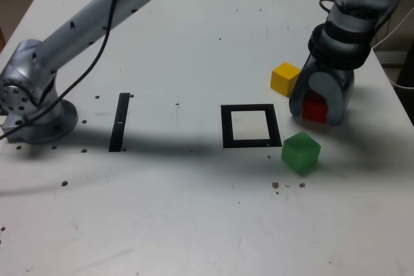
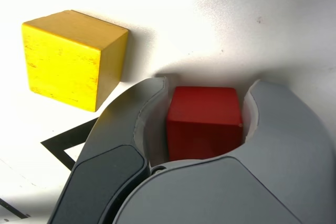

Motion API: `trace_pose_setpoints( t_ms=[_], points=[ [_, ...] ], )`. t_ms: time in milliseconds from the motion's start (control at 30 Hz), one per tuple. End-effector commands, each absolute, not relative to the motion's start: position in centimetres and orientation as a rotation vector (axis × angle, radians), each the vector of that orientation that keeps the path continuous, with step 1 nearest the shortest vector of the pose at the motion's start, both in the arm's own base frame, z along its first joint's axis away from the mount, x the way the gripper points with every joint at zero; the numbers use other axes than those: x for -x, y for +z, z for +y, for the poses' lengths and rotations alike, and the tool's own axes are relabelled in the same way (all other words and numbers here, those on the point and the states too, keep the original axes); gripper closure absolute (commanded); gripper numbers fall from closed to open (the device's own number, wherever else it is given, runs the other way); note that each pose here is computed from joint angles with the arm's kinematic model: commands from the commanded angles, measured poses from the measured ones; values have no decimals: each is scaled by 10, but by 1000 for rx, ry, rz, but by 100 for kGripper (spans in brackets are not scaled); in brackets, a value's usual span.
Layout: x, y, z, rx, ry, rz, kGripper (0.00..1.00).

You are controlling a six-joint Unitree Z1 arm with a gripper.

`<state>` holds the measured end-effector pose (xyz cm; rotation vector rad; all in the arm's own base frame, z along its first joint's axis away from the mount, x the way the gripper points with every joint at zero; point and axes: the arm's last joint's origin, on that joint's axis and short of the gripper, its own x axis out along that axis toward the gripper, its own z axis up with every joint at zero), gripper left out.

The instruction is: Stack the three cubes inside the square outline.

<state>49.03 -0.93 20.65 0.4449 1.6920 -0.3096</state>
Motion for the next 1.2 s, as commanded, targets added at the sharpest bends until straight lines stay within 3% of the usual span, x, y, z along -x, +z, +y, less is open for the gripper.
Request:
trace_pose_setpoints(
  t_ms=[0,167,700,867,1167],
  points=[
    [-489,208,-9,-445,-310,1693,60],
    [-485,215,-9,-447,-305,1690,60],
    [-424,268,-7,-321,-168,1720,59],
    [-403,270,-7,-268,-123,1724,59],
    [-378,260,-9,-174,-91,1698,59]
  ],
)
